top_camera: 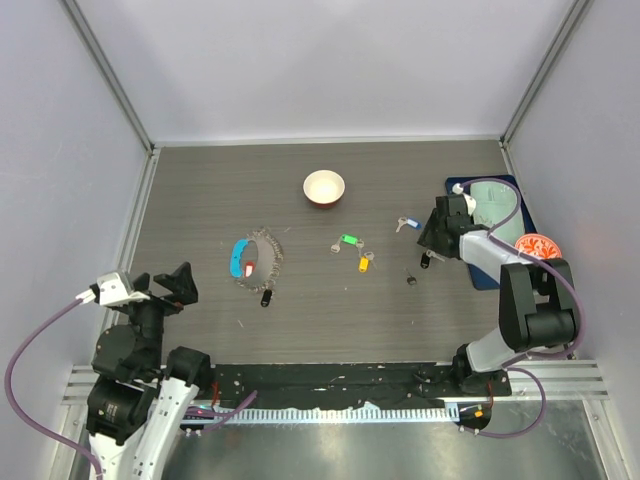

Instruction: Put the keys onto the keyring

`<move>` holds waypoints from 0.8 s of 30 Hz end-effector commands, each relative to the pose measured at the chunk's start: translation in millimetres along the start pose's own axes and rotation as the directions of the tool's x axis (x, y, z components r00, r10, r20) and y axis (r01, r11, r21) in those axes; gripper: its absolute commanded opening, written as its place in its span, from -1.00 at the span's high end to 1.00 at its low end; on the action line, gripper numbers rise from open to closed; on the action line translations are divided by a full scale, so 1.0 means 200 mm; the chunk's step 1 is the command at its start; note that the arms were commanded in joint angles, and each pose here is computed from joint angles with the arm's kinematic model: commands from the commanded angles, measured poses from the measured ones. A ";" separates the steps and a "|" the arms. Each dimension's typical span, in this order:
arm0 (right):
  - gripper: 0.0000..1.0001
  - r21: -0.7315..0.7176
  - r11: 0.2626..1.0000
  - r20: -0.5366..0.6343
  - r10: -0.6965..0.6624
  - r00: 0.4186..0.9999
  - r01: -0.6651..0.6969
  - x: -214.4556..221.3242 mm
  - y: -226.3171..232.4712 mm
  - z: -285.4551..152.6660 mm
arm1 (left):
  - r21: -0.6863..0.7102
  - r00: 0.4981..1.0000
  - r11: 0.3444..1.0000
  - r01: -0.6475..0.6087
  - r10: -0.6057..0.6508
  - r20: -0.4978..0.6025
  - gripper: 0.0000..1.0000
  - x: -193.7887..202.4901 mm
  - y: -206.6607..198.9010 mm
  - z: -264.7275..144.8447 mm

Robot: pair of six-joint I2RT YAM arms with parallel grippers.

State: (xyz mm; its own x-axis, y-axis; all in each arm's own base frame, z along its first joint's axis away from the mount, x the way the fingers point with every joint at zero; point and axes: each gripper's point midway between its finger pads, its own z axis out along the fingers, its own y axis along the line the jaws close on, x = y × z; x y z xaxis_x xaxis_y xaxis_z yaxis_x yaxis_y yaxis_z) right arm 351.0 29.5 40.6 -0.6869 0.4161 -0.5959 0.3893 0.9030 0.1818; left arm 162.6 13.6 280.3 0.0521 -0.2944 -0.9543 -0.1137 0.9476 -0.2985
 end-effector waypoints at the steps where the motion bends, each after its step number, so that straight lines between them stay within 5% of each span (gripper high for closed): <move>1: 0.03 -0.071 0.997 0.054 0.005 0.999 -0.001 -0.13 0.10 0.01 | 0.030 0.999 1.000 0.001 -0.002 0.054 -1.00 -0.06 -0.01 -0.02; 16: 0.27 -0.086 0.996 -0.019 -0.031 0.999 0.029 -0.02 0.09 0.04 | 0.035 0.999 0.999 -0.010 0.008 0.038 -0.99 -0.04 -0.02 -0.01; 24: 0.24 -0.057 0.998 -0.018 -0.032 0.999 0.031 0.00 0.06 0.03 | 0.043 0.999 0.999 -0.014 0.012 0.035 -0.99 -0.04 -0.03 -0.01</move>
State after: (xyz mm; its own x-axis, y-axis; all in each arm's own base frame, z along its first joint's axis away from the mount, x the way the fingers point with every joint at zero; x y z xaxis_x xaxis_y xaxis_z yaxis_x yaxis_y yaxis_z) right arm 353.9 42.9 29.2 -0.7316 0.3948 -0.5558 0.3318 0.9184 0.2156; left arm 162.0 10.7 280.8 0.0503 -0.2870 -0.9566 -0.0938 0.9522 -0.2906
